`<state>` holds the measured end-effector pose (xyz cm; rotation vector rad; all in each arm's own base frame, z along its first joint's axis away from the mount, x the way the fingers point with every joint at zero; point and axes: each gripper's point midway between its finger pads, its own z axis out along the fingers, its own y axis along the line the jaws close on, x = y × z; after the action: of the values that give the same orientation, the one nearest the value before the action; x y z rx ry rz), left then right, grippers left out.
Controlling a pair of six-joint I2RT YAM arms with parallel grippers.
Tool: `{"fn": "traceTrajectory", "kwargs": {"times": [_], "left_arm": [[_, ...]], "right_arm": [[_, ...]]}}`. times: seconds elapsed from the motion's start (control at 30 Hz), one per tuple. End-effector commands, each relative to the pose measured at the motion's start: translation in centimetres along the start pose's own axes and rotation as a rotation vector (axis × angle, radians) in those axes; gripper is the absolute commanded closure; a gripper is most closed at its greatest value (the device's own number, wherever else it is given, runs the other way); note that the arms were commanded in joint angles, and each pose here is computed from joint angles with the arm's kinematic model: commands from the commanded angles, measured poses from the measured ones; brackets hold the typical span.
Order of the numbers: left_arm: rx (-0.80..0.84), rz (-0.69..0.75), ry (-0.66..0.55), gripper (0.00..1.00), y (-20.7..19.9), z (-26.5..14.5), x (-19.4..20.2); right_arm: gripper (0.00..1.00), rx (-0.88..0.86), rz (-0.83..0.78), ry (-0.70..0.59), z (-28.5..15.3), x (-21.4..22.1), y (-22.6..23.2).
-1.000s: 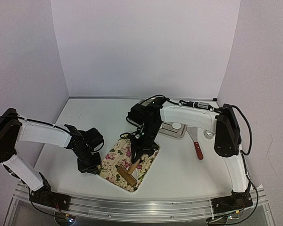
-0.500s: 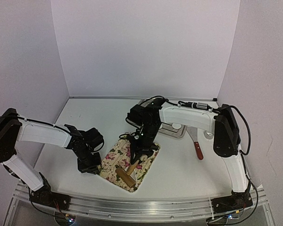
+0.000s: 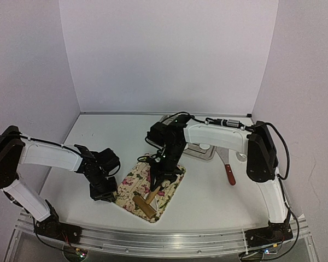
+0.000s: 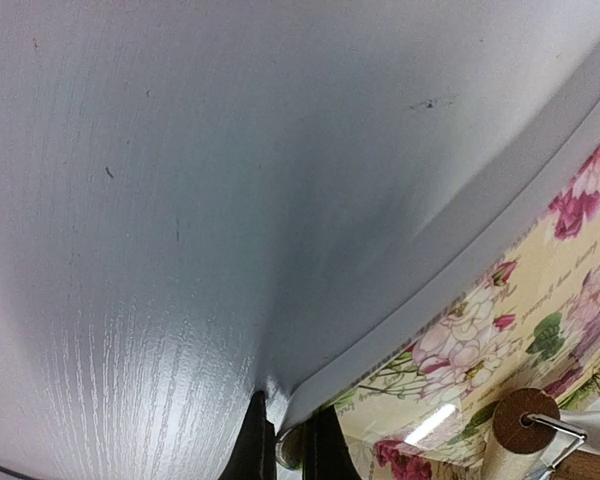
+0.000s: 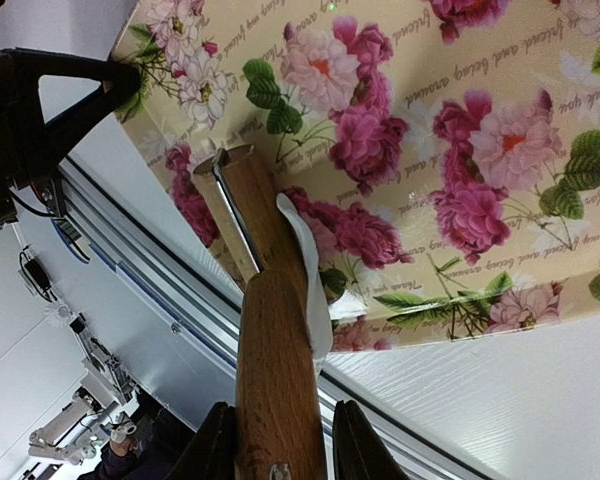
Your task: Roll out the dumpling wrappers from the dough
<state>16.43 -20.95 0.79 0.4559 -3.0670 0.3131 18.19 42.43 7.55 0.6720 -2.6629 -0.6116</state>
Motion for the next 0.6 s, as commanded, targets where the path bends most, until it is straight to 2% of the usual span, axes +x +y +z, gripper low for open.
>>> {"fn": "traceTrajectory", "kwargs": {"times": [0.0, 0.33, 0.43, 0.57], "left_arm": [[-0.023, -0.046, -0.027, 1.0, 0.7, 1.3, -0.4], [-0.026, -0.046, -0.027, 1.0, 0.8, 1.4, -0.4], [-0.029, -0.047, -0.032, 1.0, 0.8, 1.2, -0.5], [-0.03, -0.036, -0.055, 1.0, 0.6, 0.5, -0.9]], "right_arm": [[1.0, 0.644, 0.109, 0.105, 7.0, 1.2, -15.4], [1.0, 0.626, 0.098, 0.075, 6.0, 0.6, -14.4], [1.0, 0.506, 0.057, 0.029, 4.3, -0.2, -10.8], [1.0, 0.23, -0.044, -0.07, -0.4, -0.9, -2.7]]}}
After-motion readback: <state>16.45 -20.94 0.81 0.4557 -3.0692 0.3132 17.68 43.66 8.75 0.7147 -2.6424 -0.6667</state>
